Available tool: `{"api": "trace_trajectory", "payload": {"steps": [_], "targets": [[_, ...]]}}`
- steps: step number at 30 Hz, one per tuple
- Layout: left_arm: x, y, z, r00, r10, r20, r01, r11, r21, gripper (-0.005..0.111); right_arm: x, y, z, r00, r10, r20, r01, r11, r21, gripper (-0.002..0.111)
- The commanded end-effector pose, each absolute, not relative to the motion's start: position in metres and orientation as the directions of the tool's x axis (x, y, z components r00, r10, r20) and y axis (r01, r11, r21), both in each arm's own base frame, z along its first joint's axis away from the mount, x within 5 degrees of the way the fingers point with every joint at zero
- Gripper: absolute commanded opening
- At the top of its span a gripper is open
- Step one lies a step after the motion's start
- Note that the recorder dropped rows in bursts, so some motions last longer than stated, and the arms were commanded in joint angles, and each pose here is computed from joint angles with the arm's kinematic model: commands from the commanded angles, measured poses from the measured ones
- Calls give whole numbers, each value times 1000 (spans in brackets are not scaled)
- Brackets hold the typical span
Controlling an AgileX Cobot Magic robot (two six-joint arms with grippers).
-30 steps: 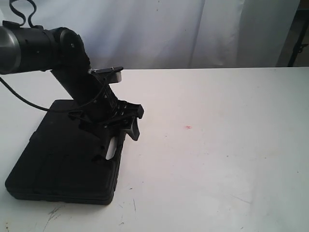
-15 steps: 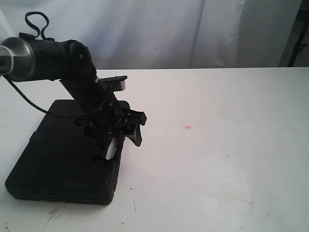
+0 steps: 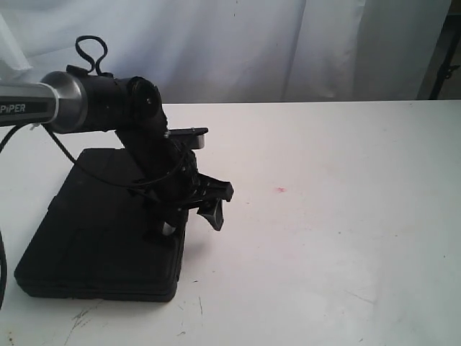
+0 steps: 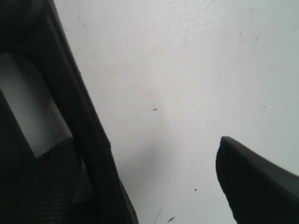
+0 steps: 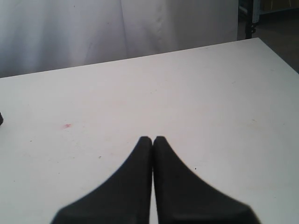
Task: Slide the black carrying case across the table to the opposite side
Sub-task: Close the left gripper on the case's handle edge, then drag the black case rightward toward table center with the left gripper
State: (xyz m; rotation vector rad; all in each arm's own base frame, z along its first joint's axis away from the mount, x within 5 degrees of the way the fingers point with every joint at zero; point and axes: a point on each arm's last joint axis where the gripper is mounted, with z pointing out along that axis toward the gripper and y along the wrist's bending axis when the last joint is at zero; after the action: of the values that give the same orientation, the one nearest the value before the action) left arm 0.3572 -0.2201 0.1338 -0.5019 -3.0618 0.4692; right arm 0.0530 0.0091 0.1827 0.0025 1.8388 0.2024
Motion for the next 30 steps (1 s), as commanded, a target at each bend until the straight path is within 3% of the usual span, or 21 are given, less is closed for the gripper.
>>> {"api": "trace_trajectory", "payload": {"steps": [1,5,7,8,11,30], "targets": [[361,-223,130,-954,294,-53,298,923,-244,75,53,9,182,-268,105,-958,-99,986,136,0],[362,-220,122,-961,276,-35,277,938,-208,69,53,9,182,-268,105,-958,-99,986,136,0],[363,-221,122,-968,249,-37,251,945,-210,47,53,9,182,-268,105,-958,-99,986,136,0],[363,-220,122,-967,252,-38,254,945,-206,29,53,9,182,-268,105,-958,-99,986,136,0],[363,-220,122,-966,254,-39,257,945,-202,1,53,9,182,-268,105,-958,-99,986,136,0],[365,-228,124,-993,113,-42,121,949,-292,0,53,9,182,-268,104,-958,-99,986,134,0]]}}
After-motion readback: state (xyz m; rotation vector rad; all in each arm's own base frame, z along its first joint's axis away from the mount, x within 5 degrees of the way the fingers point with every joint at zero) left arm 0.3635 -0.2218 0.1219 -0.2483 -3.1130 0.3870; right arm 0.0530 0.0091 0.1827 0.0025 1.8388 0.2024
